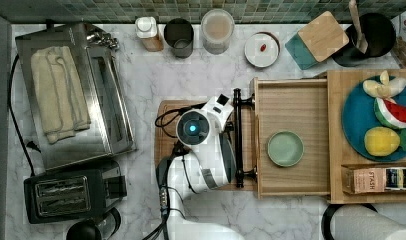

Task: Close the drawer.

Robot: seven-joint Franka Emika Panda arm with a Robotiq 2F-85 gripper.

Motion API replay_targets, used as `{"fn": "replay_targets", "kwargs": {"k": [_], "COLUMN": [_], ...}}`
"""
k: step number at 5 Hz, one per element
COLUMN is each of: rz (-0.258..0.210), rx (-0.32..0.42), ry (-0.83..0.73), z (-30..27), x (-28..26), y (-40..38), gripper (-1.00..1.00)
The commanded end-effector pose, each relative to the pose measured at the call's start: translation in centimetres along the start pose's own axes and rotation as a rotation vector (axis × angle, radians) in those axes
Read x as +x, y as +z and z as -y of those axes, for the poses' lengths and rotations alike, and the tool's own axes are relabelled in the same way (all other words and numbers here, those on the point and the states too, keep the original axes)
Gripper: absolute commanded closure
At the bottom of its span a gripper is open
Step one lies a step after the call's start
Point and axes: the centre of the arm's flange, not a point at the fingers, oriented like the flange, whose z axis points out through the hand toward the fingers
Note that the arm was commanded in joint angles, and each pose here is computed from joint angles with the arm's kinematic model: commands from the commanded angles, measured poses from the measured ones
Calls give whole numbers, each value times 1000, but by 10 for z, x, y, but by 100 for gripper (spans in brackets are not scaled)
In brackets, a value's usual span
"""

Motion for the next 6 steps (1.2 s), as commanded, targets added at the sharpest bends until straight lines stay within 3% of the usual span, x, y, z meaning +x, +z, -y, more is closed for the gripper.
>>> {"fn": "replay_targets", "kwargs": {"k": [1, 2, 4, 5, 6], "rz": [-13, -17, -85, -67, -87], "rx": [9, 1, 2, 0, -34], "ry": [95, 121, 140, 83, 81], "z": [-146, -175, -256, -303, -343], "x": [-22, -29, -62, -70, -79], "y": [-18, -17, 1, 2, -1], "gripper": [100, 100, 100, 100, 100]}}
